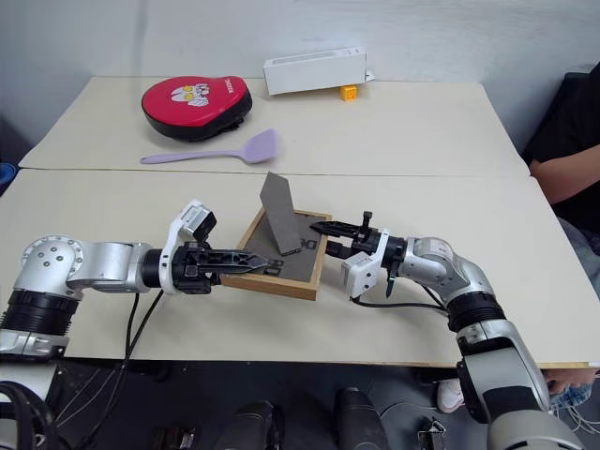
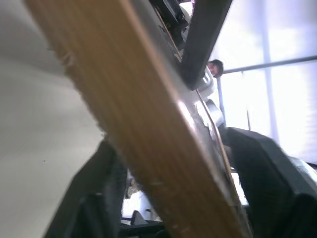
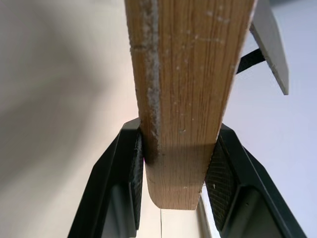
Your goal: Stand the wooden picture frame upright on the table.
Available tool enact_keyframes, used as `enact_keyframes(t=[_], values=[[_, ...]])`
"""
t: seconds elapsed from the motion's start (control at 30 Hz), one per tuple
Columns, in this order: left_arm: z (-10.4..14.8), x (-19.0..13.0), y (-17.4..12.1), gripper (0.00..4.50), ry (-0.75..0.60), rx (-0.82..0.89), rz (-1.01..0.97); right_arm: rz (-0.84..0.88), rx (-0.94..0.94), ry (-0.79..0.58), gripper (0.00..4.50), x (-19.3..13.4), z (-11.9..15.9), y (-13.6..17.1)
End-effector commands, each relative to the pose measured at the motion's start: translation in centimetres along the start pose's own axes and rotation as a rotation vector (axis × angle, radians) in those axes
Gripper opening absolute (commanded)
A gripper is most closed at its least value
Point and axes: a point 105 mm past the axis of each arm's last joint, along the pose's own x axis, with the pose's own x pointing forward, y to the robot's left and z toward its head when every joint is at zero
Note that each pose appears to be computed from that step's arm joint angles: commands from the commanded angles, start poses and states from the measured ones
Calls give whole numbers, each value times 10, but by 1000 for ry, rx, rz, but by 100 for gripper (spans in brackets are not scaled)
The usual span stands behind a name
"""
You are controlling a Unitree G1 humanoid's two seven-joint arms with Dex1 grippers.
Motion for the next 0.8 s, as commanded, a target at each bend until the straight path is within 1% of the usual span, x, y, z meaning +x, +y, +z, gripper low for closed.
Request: enact_keyframes(t=[0.03, 0.07, 0.13, 0.17, 0.2, 0.23, 0.27, 0.3, 0.33, 0.37, 0.43, 0.47, 0.57, 0.6, 0.67, 0.7, 0.73, 0.8], values=[[28, -39, 0, 375, -190, 108, 108, -116, 0, -23, 127, -4, 4, -23], [32, -53, 7, 375, -232, 170, 185, -142, 40, -14, 127, -6, 2, -25], [40, -71, 11, 375, -310, 253, 242, -170, 73, -11, 127, -11, 2, -29], [43, -81, 13, 375, -343, 332, 276, -187, 127, -10, 127, -13, 1, -31], [47, -91, 12, 375, -384, 477, 291, -240, 217, 0, 127, -15, -1, -38], [47, -98, 11, 375, -389, 658, 314, -278, 349, 2, 127, -18, -4, -42], [43, -103, 13, 375, -355, 875, 363, -297, 520, -4, 127, -22, -7, -45], [36, -103, 13, 375, -319, 1023, 364, -288, 663, -18, 127, -24, -8, -45], [27, -101, 16, 391, -255, 1117, 370, -266, 790, -20, 127, -27, -9, -43], [22, -99, 19, 408, -225, 1173, 364, -241, 946, 3, 126, -31, -13, -40], [18, -93, 16, 450, -234, 1249, 333, -228, 1160, 31, 126, -37, -18, -40], [17, -89, 12, 450, -256, 1276, 313, -182, 1278, 71, 126, -39, -20, -33], [13, -78, 7, 450, -251, 1369, 285, -199, 1392, 142, 126, -44, -29, -33], [8, -75, 9, 450, -223, 1396, 277, -192, 1444, 167, 126, -44, -32, -28], [2, -68, 9, 450, -223, 1400, 252, -177, 1561, 240, 126, -46, -39, -13], [1, -66, 8, 450, -228, 1400, 247, -173, 1588, 258, 126, -46, -40, -10], [3, -64, 6, 450, -262, 1390, 237, -181, 1549, 272, 126, -47, -44, -7], [-1, -62, 7, 450, -259, 1364, 211, -178, 1532, 277, 126, -43, -47, 0]])
